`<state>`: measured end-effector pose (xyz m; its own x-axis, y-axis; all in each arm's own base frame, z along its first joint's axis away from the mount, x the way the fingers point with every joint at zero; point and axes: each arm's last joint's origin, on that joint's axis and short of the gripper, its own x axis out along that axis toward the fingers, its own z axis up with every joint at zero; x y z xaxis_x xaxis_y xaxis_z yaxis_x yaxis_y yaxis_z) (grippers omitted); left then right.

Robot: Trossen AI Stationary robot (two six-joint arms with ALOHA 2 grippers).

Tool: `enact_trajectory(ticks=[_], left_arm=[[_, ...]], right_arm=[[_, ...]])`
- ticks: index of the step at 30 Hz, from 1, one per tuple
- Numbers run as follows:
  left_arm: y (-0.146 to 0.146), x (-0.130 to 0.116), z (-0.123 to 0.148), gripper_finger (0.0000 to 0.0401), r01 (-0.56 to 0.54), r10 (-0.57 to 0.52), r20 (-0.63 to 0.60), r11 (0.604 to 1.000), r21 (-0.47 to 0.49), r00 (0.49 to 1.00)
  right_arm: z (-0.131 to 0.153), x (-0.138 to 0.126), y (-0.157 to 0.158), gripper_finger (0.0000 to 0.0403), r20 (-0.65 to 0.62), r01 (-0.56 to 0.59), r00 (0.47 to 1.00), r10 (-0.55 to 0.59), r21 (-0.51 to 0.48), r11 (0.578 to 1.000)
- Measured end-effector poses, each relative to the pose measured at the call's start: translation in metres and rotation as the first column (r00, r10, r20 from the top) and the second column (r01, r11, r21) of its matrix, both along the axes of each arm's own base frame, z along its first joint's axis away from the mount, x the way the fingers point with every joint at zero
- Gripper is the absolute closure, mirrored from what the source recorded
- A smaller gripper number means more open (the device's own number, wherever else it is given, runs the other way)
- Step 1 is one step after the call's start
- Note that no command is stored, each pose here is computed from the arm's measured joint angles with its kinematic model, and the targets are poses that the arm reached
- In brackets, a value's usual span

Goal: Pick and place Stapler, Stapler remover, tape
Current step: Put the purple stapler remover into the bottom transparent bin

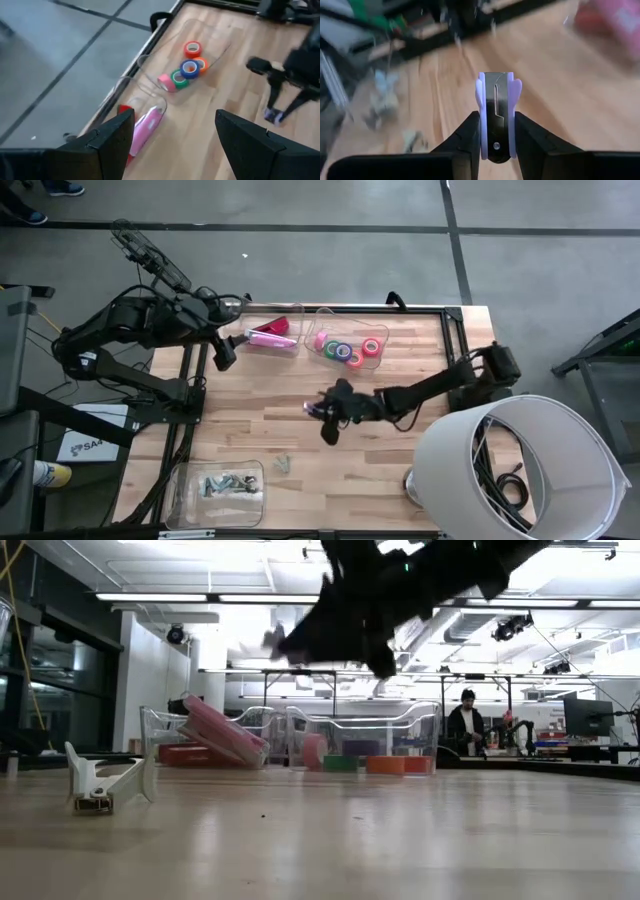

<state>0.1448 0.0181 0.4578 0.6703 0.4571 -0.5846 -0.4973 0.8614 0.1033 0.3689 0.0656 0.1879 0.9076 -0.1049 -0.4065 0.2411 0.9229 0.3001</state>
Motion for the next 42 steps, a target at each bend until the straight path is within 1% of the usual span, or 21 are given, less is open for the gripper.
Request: enact_trajectory(ticks=[6,9,13,16,18,20,24,25,27,31,33,37,42], left_arm=[[-0.001,0.016,-0.002,0.0128,0.07,-0.07,-0.016,0.998,0.006,0.997],[-0.002,0.024,-0.004,0.0128,0.139,-0.139,-0.038,0.99,0.001,0.99],[-0.005,0.037,-0.004,0.0128,0.282,-0.282,-0.008,0.959,-0.026,0.959],[-0.007,0.047,-0.001,0.0128,0.351,-0.349,0.058,0.936,-0.03,0.935],[-0.007,0.057,0.0,0.0128,0.375,-0.371,0.09,0.926,-0.031,0.924],[-0.008,0.064,0.001,0.0128,0.395,-0.389,0.122,0.918,-0.03,0.913],[-0.007,0.085,-0.006,0.0128,0.406,-0.399,0.12,0.913,-0.039,0.909],[-0.007,0.091,-0.01,0.0128,0.411,-0.405,0.103,0.91,-0.052,0.909],[-0.007,0.103,-0.014,0.0128,0.43,-0.422,0.107,0.901,-0.062,0.9],[-0.008,0.124,-0.023,0.0128,0.458,-0.449,0.109,0.885,-0.084,0.887],[-0.008,0.13,-0.029,0.0128,0.467,-0.459,0.092,0.878,-0.103,0.883],[-0.008,0.14,-0.036,0.0128,0.464,-0.459,0.069,0.878,-0.119,0.886],[-0.008,0.146,-0.037,0.0128,0.489,-0.479,0.104,0.864,-0.119,0.872]], right_arm=[[0.046,-0.011,-0.019,0.0323,0.135,0.065,0.989,-0.06,-0.03,0.997],[0.069,-0.02,-0.027,0.0323,0.194,0.087,0.978,-0.073,-0.067,0.994],[0.096,-0.032,-0.036,0.0323,0.261,0.101,0.963,-0.065,-0.128,0.987],[0.11,-0.041,-0.039,0.0323,0.292,0.103,0.955,-0.046,-0.182,0.978],[0.117,-0.045,-0.039,0.0323,0.309,0.104,0.95,-0.036,-0.206,0.973],[0.121,-0.048,-0.04,0.0323,0.317,0.103,0.948,-0.025,-0.232,0.967],[0.125,-0.051,-0.04,0.0323,0.322,0.1,0.947,-0.007,-0.271,0.957],[0.125,-0.051,-0.04,0.0323,0.322,0.096,0.947,0.0,-0.282,0.955],[0.126,-0.051,-0.04,0.0323,0.319,0.091,0.948,0.01,-0.301,0.949],[0.125,-0.051,-0.04,0.0323,0.317,0.084,0.948,0.019,-0.307,0.948],[0.125,-0.051,-0.04,0.0323,0.317,0.083,0.948,0.02,-0.307,0.948],[0.125,-0.05,-0.039,0.0323,0.315,0.064,0.948,0.04,-0.314,0.947],[0.125,-0.05,-0.038,0.0323,0.31,0.04,0.948,0.068,-0.331,0.943]])
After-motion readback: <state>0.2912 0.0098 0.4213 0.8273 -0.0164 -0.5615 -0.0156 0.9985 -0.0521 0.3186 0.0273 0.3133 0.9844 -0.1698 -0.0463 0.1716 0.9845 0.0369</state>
